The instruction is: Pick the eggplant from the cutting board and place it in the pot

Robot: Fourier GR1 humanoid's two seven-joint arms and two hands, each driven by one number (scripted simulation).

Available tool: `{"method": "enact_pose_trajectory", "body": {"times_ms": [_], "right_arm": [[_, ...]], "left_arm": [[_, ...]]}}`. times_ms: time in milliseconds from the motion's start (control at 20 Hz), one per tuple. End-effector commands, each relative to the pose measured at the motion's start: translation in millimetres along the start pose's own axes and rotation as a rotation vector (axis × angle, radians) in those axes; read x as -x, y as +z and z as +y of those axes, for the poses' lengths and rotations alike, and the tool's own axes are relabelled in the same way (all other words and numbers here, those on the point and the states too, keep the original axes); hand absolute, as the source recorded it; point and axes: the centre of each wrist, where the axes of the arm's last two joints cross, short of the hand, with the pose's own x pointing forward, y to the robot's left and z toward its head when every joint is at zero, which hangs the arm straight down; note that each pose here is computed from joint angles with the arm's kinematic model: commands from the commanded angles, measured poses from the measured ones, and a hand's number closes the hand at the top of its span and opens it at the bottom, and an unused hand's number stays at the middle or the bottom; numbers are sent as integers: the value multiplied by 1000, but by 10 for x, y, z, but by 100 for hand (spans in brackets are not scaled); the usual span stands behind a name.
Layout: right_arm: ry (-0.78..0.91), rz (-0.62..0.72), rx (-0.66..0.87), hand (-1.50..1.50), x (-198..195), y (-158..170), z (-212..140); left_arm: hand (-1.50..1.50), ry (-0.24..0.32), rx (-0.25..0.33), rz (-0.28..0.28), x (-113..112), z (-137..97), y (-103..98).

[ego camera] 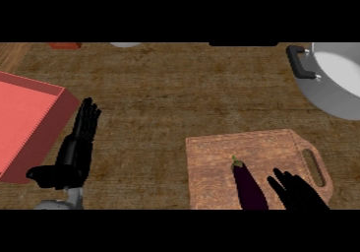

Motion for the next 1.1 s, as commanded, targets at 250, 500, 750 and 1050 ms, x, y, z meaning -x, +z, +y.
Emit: {"method": "enact_pose_trajectory", "body": {"times_ms": [250, 500, 750, 1050], "right_arm": [[53, 79, -93, -150, -59, -447, 245], [49, 76, -111, -150, -165, -353, 483], [73, 97, -92, -150, -94, -606, 565], [81, 93, -97, -150, -53, -747, 685]], "left_arm": [[0, 6, -3, 12, -15, -1, 22], [0, 3, -8, 5, 141, -33, -113], [0, -3, -5, 6, -1, 12, -5], [0, 2, -2, 2, 134, 147, -73]]}}
